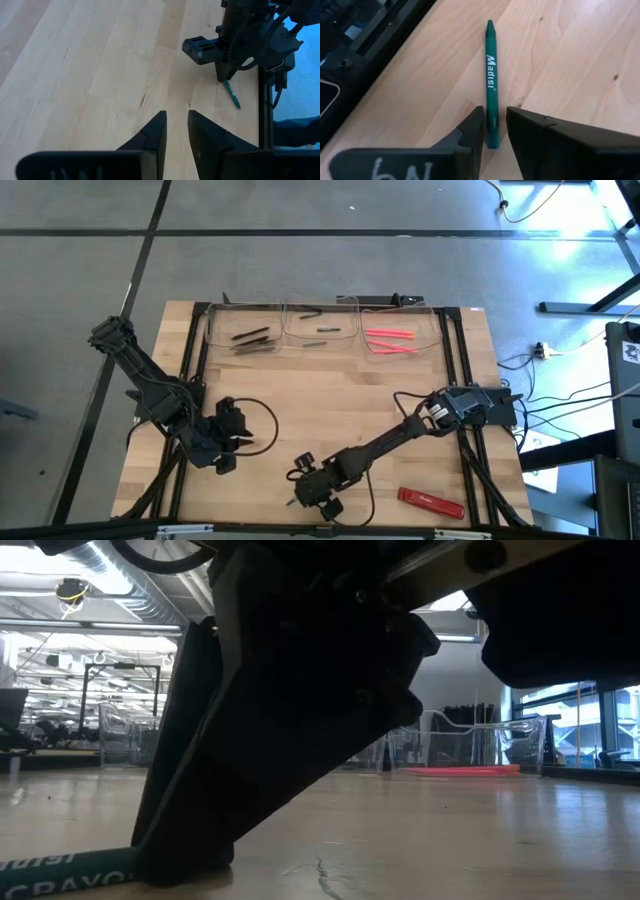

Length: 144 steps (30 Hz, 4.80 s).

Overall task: Sort crayons/erasers/pens/pencils in bins
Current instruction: Put the green crayon into the middle transparent bin, then return to Home Position

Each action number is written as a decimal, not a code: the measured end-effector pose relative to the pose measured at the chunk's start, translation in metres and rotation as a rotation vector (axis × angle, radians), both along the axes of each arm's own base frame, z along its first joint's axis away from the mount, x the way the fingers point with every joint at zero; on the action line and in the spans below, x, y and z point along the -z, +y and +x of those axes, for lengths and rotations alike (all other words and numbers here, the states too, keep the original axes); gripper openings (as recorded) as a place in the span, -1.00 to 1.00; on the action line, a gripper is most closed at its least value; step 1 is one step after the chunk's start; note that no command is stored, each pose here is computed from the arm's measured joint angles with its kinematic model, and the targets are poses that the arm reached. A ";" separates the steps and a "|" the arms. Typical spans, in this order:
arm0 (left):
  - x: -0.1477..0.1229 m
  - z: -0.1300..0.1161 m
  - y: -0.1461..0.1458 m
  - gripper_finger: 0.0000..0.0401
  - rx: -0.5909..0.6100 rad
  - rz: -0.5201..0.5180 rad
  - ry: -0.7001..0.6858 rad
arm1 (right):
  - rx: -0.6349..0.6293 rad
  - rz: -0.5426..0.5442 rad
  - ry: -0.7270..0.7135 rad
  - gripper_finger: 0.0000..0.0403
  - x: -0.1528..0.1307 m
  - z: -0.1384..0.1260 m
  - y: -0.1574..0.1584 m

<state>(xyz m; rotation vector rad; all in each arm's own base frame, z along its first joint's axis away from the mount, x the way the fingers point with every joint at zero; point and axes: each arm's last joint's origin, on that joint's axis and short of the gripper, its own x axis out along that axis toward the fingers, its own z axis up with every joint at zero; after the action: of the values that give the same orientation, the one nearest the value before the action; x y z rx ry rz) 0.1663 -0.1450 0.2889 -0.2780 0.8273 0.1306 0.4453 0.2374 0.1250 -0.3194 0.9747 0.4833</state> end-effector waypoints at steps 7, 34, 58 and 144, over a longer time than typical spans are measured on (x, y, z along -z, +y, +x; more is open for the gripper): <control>0.000 0.000 0.000 -0.65 0.000 0.000 0.000 | 0.006 -0.016 0.061 -0.57 0.001 -0.005 -0.002; 0.000 0.000 0.000 -0.65 0.000 -0.001 0.000 | 0.051 0.026 0.091 -0.87 0.000 -0.004 -0.004; 0.000 0.000 0.000 -0.65 0.012 -0.010 0.013 | 0.167 0.072 0.118 -0.86 -0.076 0.036 -0.066; -0.044 -0.050 0.120 -1.00 -0.483 0.327 -0.163 | 0.811 0.017 0.262 -0.95 -0.183 -0.050 -0.440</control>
<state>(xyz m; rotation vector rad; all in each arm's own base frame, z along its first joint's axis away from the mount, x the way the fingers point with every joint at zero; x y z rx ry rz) 0.1165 -0.0248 0.3326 -0.1721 0.5526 0.6806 0.3952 -0.2028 0.3077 0.1713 1.2551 -0.2155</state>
